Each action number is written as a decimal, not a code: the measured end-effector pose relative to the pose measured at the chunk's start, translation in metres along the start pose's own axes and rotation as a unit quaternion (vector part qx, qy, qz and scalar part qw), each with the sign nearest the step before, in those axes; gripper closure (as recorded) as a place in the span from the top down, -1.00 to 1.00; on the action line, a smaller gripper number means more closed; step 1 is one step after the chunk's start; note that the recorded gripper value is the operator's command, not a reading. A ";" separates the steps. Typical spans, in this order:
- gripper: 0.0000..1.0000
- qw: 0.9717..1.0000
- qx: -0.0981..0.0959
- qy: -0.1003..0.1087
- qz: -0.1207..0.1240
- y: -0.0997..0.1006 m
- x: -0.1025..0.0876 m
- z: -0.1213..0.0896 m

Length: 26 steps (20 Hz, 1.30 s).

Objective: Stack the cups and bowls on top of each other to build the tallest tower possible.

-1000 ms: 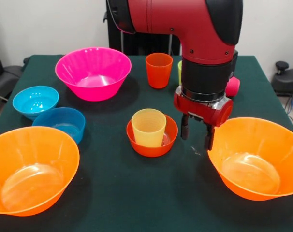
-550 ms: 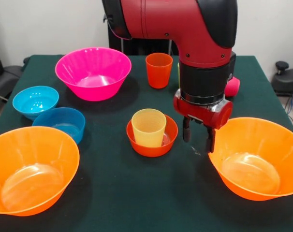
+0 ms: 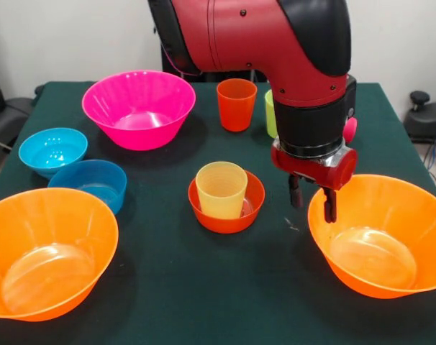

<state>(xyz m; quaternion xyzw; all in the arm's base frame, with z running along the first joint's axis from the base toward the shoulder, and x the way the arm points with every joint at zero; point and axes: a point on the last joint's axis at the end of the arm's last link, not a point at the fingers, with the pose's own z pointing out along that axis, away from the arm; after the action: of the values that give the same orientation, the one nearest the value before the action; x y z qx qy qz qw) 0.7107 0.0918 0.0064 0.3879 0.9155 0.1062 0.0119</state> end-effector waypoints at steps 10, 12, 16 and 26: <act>1.00 0.999 -0.026 0.029 0.000 0.007 0.008 0.003; 1.00 0.999 -0.030 0.032 -0.005 0.008 0.010 0.005; 1.00 0.999 -0.033 0.037 -0.014 0.008 0.014 0.010; 1.00 0.997 -0.027 0.050 -0.047 0.000 0.035 0.034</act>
<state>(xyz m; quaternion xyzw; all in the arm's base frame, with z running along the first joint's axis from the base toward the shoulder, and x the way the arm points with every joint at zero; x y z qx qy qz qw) 0.6900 0.1228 -0.0245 0.3383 0.9289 0.1491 -0.0189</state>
